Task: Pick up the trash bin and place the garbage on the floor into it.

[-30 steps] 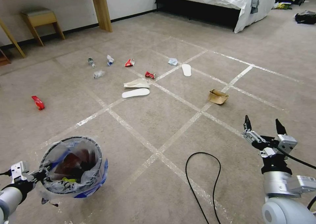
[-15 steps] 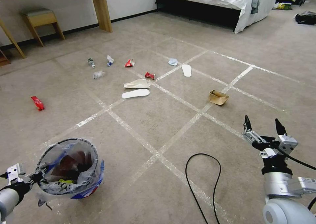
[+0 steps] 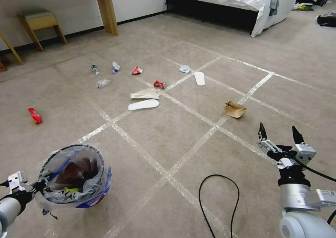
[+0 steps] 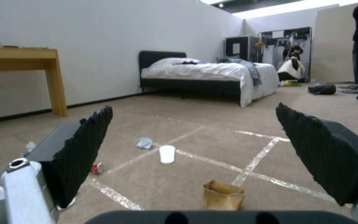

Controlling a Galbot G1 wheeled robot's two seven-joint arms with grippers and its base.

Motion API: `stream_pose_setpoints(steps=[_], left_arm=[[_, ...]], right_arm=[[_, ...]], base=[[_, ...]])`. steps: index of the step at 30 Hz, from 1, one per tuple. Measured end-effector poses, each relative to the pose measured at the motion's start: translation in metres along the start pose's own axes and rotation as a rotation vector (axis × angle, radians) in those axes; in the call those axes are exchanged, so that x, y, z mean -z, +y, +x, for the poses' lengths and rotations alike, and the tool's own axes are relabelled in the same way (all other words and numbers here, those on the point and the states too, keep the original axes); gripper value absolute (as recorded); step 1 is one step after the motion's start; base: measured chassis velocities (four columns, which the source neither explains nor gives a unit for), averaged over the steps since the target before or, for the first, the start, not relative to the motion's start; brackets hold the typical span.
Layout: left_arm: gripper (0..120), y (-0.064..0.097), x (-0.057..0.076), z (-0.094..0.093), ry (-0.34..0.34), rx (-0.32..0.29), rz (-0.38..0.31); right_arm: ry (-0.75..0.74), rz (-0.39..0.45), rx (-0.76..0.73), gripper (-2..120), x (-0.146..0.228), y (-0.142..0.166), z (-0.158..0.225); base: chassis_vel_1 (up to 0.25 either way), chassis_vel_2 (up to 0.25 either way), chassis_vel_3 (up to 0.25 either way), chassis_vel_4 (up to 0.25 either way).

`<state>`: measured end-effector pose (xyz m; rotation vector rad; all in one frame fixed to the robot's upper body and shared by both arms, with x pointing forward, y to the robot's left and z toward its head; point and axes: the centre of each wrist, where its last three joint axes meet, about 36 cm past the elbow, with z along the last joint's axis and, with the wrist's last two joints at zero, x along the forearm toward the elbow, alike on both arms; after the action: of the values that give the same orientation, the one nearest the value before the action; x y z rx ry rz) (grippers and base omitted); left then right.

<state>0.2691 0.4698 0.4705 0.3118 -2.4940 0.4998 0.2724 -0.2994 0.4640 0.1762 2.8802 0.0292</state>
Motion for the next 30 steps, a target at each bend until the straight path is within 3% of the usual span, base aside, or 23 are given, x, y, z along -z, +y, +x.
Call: stream_pose_setpoints(steps=[7,30], left_arm=[[1,0.004,0.0,0.001,-0.005,-0.009,-0.012],[1,0.012,-0.002,-0.002,0.001,-0.03,-0.009]], right_arm=[[-0.009,0.003,0.003,100,-0.001,0.001,0.0],[-0.001,0.008,0.008,100,-0.001,0.001,0.004]], base=[[-0.089,0.081,0.087,-0.077],[0.0,0.0,0.0,0.0]])
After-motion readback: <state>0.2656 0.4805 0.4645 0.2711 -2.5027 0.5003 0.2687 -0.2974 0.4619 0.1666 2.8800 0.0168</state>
